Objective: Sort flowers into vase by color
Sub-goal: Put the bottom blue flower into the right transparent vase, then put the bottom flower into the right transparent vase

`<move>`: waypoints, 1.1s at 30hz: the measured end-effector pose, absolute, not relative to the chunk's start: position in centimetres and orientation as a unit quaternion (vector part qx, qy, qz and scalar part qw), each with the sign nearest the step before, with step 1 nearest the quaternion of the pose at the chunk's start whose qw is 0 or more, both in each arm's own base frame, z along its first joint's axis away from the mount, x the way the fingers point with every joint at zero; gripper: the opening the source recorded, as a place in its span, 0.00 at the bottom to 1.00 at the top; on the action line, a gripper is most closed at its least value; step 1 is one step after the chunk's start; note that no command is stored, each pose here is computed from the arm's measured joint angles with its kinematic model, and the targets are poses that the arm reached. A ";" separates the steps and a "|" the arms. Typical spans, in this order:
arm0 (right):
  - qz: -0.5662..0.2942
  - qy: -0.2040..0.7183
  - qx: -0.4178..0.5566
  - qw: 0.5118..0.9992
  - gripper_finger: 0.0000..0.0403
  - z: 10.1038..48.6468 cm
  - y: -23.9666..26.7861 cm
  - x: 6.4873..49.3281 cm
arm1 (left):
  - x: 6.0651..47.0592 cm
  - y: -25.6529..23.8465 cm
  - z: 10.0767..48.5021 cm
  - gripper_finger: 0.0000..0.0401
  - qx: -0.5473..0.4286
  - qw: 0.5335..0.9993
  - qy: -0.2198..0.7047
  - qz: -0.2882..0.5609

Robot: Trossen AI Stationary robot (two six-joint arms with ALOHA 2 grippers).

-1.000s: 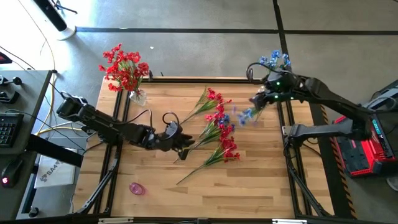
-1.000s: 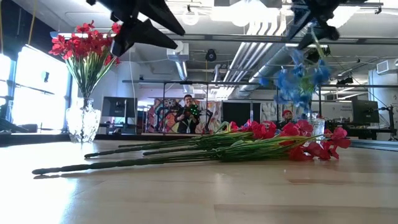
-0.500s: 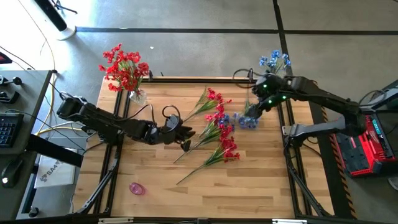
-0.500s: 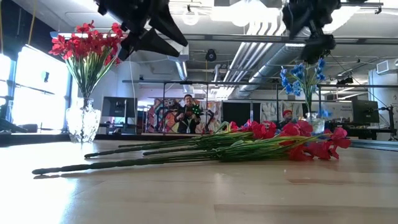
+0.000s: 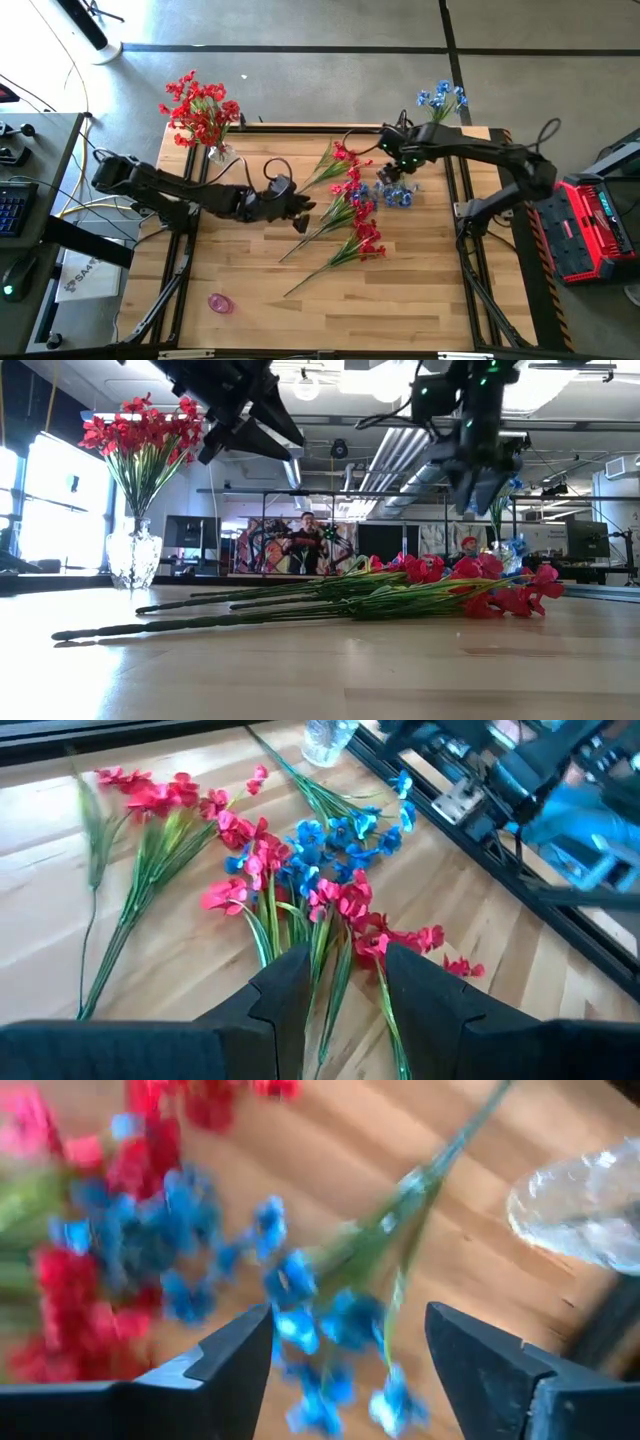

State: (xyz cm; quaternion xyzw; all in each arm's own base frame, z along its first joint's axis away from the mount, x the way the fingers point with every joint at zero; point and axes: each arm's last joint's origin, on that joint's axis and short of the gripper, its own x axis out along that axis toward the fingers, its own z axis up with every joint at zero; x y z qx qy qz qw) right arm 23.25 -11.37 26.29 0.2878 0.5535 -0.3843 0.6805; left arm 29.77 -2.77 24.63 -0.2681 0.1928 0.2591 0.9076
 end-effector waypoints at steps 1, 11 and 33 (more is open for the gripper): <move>-0.387 0.540 0.301 0.684 0.61 25.7 -11.7 23.6 | 29.9 -2.4 24.7 0.30 -0.266 0.911 0.199 0.244; -0.452 0.478 0.429 0.619 0.59 18.4 -13.3 21.9 | 30.1 -0.1 24.8 0.30 -0.243 0.924 0.228 0.188; -0.449 0.449 0.453 0.627 0.04 13.6 -13.2 19.4 | 29.9 3.6 24.8 0.30 -0.228 0.933 0.262 0.099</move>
